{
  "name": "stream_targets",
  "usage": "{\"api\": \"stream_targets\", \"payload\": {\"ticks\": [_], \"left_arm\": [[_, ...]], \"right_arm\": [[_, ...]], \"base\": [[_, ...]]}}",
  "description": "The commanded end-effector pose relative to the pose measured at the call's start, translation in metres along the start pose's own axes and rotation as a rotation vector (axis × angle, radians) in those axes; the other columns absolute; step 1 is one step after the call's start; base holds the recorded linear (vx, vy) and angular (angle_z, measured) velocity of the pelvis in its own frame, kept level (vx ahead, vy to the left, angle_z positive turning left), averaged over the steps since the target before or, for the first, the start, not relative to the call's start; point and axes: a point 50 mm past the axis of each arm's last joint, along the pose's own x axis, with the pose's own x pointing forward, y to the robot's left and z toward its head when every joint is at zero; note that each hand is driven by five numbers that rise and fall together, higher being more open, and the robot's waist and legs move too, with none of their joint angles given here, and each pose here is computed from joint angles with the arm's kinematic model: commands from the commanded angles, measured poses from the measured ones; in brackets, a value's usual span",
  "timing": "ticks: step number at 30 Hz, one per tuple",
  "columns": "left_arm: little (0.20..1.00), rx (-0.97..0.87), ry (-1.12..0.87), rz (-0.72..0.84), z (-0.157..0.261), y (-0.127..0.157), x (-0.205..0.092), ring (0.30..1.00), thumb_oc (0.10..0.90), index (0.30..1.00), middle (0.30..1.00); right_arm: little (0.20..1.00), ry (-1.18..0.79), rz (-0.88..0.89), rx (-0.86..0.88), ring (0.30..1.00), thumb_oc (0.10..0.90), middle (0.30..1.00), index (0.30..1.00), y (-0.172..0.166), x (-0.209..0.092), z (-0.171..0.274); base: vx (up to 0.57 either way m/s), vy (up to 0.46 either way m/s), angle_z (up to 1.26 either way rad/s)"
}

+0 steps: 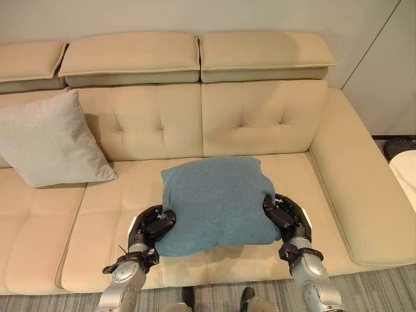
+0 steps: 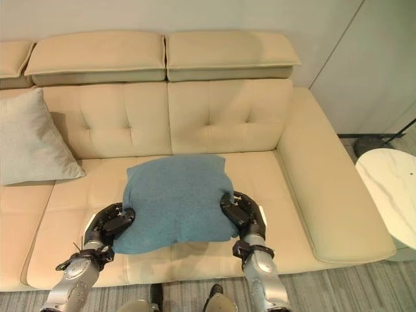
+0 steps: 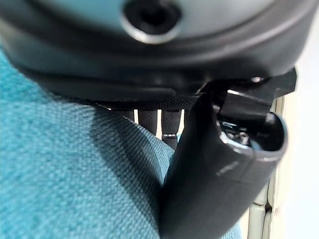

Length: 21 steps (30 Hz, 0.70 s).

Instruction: Pick up all the scattered cushions and arrange them neatly on the sofa.

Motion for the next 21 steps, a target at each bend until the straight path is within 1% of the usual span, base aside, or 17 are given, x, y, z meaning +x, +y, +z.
{"api": "stream_targets", "payload": {"ticks": [1, 7, 9, 13, 17, 21], "left_arm": [[0.3, -0.054, -0.34, -0.312, 0.062, -0.068, -0.001, 0.3, 0.4, 0.3, 0.3], [0.3, -0.073, -0.336, -0.316, 0.059, -0.069, -0.002, 0.3, 0.4, 0.3, 0.3], [0.3, -0.097, -0.312, -0.33, 0.054, -0.073, -0.003, 0.3, 0.4, 0.3, 0.3], [0.3, -0.102, -0.309, -0.355, 0.055, -0.08, -0.002, 0.3, 0.4, 0.3, 0.3], [0.3, -0.098, -0.307, -0.361, 0.056, -0.083, -0.001, 0.3, 0.4, 0.3, 0.3], [0.3, -0.09, -0.309, -0.35, 0.056, -0.081, 0.0, 0.3, 0.4, 0.3, 0.3]], "right_arm": [[0.3, -0.364, 0.282, 0.063, 0.3, 0.4, 0.3, 0.3, 0.054, 0.007, 0.073], [0.3, -0.355, 0.288, 0.039, 0.3, 0.4, 0.3, 0.3, 0.054, 0.006, 0.07], [0.3, -0.348, 0.274, 0.032, 0.3, 0.4, 0.3, 0.3, 0.047, 0.004, 0.068], [0.3, -0.37, 0.243, 0.033, 0.3, 0.4, 0.3, 0.3, 0.039, 0.004, 0.073], [0.3, -0.369, 0.231, 0.032, 0.3, 0.4, 0.3, 0.3, 0.038, 0.006, 0.074], [0.3, -0.367, 0.209, 0.041, 0.3, 0.4, 0.3, 0.3, 0.037, 0.008, 0.074]], "base": [[0.17, -0.166, 0.1], [0.16, -0.214, 0.29], [0.19, -0.393, 0.24], [0.07, -0.232, 0.51], [0.13, -0.057, 0.16], [0.12, 0.048, 0.12]]}}
